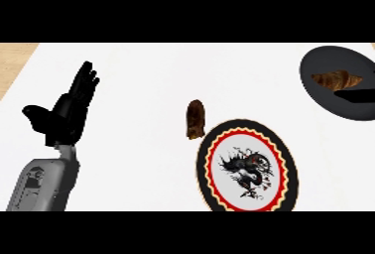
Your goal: Pick the croissant from the plate and place it in the pan
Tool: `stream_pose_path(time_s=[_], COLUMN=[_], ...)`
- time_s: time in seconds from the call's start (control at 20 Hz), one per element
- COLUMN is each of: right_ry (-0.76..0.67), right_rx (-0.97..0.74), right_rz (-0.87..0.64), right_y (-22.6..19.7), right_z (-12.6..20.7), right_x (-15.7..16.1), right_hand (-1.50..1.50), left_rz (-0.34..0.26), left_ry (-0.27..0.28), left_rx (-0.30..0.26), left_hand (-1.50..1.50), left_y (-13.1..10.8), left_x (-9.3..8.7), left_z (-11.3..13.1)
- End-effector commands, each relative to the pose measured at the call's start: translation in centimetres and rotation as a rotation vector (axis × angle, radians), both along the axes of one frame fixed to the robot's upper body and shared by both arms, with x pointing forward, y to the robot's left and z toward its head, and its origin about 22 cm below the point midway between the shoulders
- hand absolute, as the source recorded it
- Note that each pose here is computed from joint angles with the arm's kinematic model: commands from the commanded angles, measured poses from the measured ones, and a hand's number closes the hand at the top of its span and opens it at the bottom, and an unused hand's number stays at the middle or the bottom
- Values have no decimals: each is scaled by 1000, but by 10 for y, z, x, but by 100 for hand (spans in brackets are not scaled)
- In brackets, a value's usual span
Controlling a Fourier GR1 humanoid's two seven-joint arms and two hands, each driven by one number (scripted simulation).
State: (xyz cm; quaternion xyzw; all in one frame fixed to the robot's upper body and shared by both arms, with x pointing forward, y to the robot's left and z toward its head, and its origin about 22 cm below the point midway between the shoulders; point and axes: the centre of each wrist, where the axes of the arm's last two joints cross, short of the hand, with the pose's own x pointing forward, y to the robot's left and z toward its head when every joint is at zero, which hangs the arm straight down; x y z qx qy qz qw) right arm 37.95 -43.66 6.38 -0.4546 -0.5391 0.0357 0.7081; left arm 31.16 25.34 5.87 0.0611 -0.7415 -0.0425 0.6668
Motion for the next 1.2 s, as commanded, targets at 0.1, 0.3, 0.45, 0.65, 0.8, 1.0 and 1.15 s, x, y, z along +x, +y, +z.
stream_pose_path(time_s=[0.1,0.3,0.45,0.65,0.8,1.0,1.15], right_ry=[-197,-372,-396,-424,-460,-461,-459], right_rx=[35,145,229,342,354,333,332], right_rz=[-16,-76,-15,105,163,205,197], right_y=[-6,-3,-29,-26,-38,-59,-62], right_z=[-6,0,-26,-33,-32,-33,-47], right_x=[-7,-2,-35,-38,-50,-80,-107], right_hand=[-150,-150,-150,-150,-150,-150,-150], left_rz=[12,33,51,67,90,124,124], left_ry=[26,28,54,47,59,58,69], left_rx=[-7,5,-1,8,-4,13,14], left_hand=[0,0,0,0,0,0,0], left_y=[0,5,10,15,24,27,41], left_x=[0,-8,-12,-12,-8,-25,-30], left_z=[1,-5,-6,-9,-5,-15,-23])
